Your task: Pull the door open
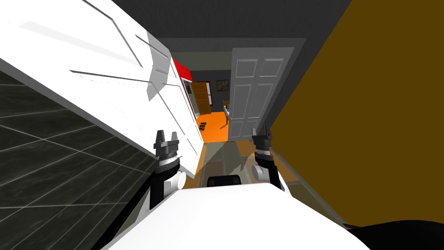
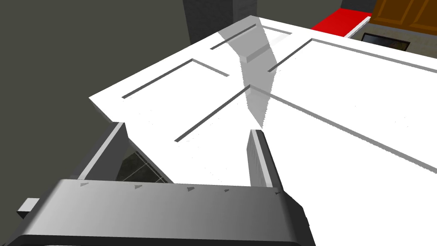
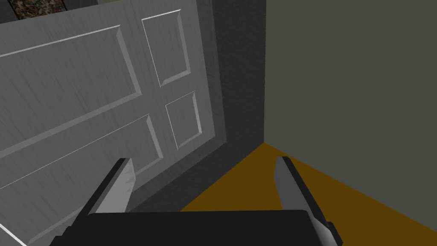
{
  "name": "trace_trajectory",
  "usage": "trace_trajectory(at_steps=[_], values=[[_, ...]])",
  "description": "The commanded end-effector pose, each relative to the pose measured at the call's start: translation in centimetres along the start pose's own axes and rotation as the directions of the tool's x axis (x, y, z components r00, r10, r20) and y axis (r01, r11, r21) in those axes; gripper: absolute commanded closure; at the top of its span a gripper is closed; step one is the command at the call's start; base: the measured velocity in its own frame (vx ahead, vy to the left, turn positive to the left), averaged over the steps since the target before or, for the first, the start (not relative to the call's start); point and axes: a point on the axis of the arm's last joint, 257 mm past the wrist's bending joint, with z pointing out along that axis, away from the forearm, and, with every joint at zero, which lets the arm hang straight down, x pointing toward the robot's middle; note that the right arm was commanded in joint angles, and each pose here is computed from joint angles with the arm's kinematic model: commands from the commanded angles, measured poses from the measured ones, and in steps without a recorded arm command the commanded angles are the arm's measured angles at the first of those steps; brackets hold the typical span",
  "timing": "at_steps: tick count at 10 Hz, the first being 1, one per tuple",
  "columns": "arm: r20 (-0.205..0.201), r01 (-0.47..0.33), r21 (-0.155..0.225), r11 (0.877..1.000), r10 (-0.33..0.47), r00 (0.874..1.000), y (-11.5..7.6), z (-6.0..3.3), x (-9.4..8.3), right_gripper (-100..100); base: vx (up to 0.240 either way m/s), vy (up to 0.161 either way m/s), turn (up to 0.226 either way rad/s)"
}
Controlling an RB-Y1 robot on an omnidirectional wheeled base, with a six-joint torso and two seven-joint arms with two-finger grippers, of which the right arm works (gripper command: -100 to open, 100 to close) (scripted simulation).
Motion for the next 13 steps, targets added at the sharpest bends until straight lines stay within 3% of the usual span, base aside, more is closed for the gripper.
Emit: trace_trajectory(at_steps=[1,13], values=[[-0.011,0.010,0.024,1.000,-0.010,1.000,-1.5,-0.22,-0.1,-100,0.113,0.011,-0.004],[-0.062,0.067,0.154,0.986,-0.058,0.996,-9.7,-2.21,-1.6,-100,0.100,0.006,-0.002]])
